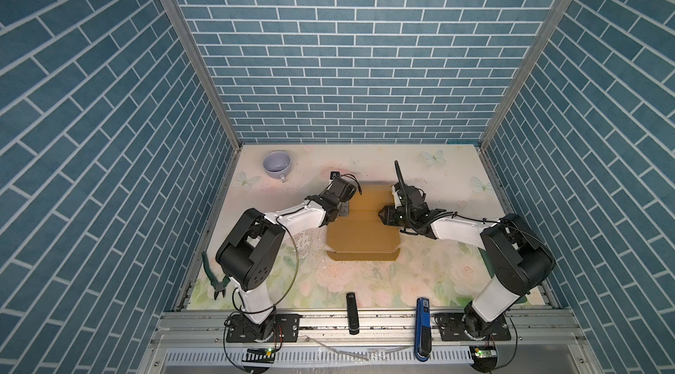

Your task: Fold the paper box

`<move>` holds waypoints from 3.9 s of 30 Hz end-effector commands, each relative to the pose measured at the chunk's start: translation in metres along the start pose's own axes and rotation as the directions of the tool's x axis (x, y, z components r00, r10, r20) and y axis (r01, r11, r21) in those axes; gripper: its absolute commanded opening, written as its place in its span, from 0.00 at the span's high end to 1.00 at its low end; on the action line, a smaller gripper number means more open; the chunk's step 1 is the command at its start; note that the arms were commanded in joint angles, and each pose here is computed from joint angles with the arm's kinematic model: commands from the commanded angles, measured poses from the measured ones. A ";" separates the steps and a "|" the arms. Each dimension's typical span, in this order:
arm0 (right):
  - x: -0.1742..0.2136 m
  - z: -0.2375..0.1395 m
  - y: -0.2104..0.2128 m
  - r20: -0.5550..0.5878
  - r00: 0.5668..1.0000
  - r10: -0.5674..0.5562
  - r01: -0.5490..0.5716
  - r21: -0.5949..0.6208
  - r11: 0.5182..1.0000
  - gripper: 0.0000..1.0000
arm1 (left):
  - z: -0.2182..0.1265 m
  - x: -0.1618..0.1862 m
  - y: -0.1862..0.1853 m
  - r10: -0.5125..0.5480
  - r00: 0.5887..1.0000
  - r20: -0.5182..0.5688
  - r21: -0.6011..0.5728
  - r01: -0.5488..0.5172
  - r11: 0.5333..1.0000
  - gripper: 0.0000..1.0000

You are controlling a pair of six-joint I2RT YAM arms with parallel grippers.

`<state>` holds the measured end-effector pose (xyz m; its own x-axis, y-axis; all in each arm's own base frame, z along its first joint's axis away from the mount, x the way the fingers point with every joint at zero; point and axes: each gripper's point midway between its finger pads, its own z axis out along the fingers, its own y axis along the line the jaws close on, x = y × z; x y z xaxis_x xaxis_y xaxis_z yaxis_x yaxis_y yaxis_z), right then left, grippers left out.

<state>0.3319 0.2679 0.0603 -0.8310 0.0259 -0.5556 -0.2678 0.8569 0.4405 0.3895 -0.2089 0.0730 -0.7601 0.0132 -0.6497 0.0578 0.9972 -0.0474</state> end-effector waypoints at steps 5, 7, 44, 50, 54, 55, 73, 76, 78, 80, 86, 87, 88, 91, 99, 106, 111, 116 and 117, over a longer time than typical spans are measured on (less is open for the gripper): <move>-0.010 -0.004 0.024 0.000 0.997 -0.077 0.077 -0.055 0.995 0.52 | -0.003 0.004 0.005 -0.016 1.000 -0.016 -0.008 0.015 1.000 0.95; -0.008 -0.012 0.020 -0.002 0.997 -0.076 0.076 -0.035 0.997 0.52 | -0.005 0.001 0.006 -0.018 1.000 -0.009 -0.012 0.018 1.000 0.95; -0.103 -0.109 -0.067 0.098 0.991 -0.096 0.092 0.050 0.995 0.49 | -0.018 -0.029 -0.001 -0.052 0.995 -0.085 0.247 0.071 0.966 0.95; -0.096 -0.097 -0.049 0.067 0.989 -0.132 0.137 -0.073 0.988 0.51 | -0.016 -0.029 -0.001 -0.057 0.995 -0.086 0.248 0.077 0.966 0.95; -0.091 -0.098 -0.035 0.061 0.984 -0.168 0.175 -0.120 0.977 0.51 | -0.012 -0.029 0.000 -0.063 0.994 -0.087 0.237 0.083 0.968 0.95; -0.090 -0.098 -0.033 0.055 0.983 -0.175 0.181 -0.122 0.976 0.51 | -0.012 -0.029 0.000 -0.066 0.994 -0.086 0.235 0.085 0.968 0.95; -0.072 -0.109 -0.044 0.046 0.994 -0.097 0.098 -0.030 0.995 0.49 | -0.012 -0.033 0.004 -0.115 0.992 -0.047 0.226 0.123 0.966 0.96; -0.069 -0.115 -0.046 0.058 0.996 -0.068 0.069 -0.010 0.998 0.50 | -0.009 -0.030 0.011 -0.128 0.991 -0.026 0.197 0.131 0.972 0.96; -0.067 -0.120 -0.049 0.062 0.997 -0.051 0.050 0.017 0.999 0.49 | -0.008 -0.028 0.016 -0.136 0.991 -0.011 0.175 0.135 0.975 0.96; -0.062 -0.125 -0.052 0.051 0.998 -0.036 0.033 0.061 0.998 0.50 | -0.007 -0.027 0.021 -0.139 0.990 0.011 0.155 0.135 0.979 0.96; -0.045 -0.125 -0.031 0.048 0.998 -0.045 0.041 0.072 0.997 0.56 | -0.002 -0.024 0.024 -0.149 0.989 0.024 0.145 0.144 0.979 0.96; -0.041 -0.123 -0.026 0.041 0.998 -0.050 0.047 0.070 0.996 0.59 | -0.002 -0.024 0.024 -0.152 0.988 0.017 0.145 0.148 0.978 0.96; -0.038 -0.120 -0.020 0.039 0.998 -0.053 0.050 0.060 0.997 0.64 | -0.001 -0.023 0.023 -0.155 0.988 0.010 0.144 0.152 0.978 0.96; -0.029 -0.110 0.001 0.034 0.998 -0.047 0.047 -0.010 0.999 0.78 | -0.002 -0.024 0.023 -0.154 0.988 -0.007 0.138 0.153 0.979 0.96; 0.002 -0.083 0.034 -0.039 0.998 -0.043 0.039 -0.089 0.995 0.86 | -0.007 -0.031 0.023 -0.163 0.987 -0.008 0.125 0.163 0.979 0.96; 0.036 -0.062 0.026 -0.117 0.993 -0.029 0.020 -0.078 0.997 0.89 | -0.013 -0.039 0.022 -0.170 0.985 -0.004 0.128 0.169 0.977 0.96; 0.056 -0.056 0.016 -0.161 0.987 -0.022 0.013 -0.060 0.998 0.90 | -0.014 -0.041 0.021 -0.173 0.985 -0.001 0.132 0.172 0.976 0.96; 0.070 -0.054 0.007 -0.184 0.983 -0.016 0.009 -0.041 0.999 0.91 | -0.014 -0.042 0.020 -0.177 0.984 -0.004 0.138 0.176 0.975 0.96; 0.072 -0.053 0.004 -0.184 0.983 -0.015 0.009 -0.034 0.999 0.91 | -0.014 -0.042 0.020 -0.178 0.984 -0.004 0.138 0.176 0.975 0.96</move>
<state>0.2520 0.2519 0.0738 -0.8890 -0.0896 -0.4490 -0.3183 0.8259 0.4653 0.4069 -0.1882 0.0915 -0.7839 -0.1361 -0.6058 0.0185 0.9701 -0.2418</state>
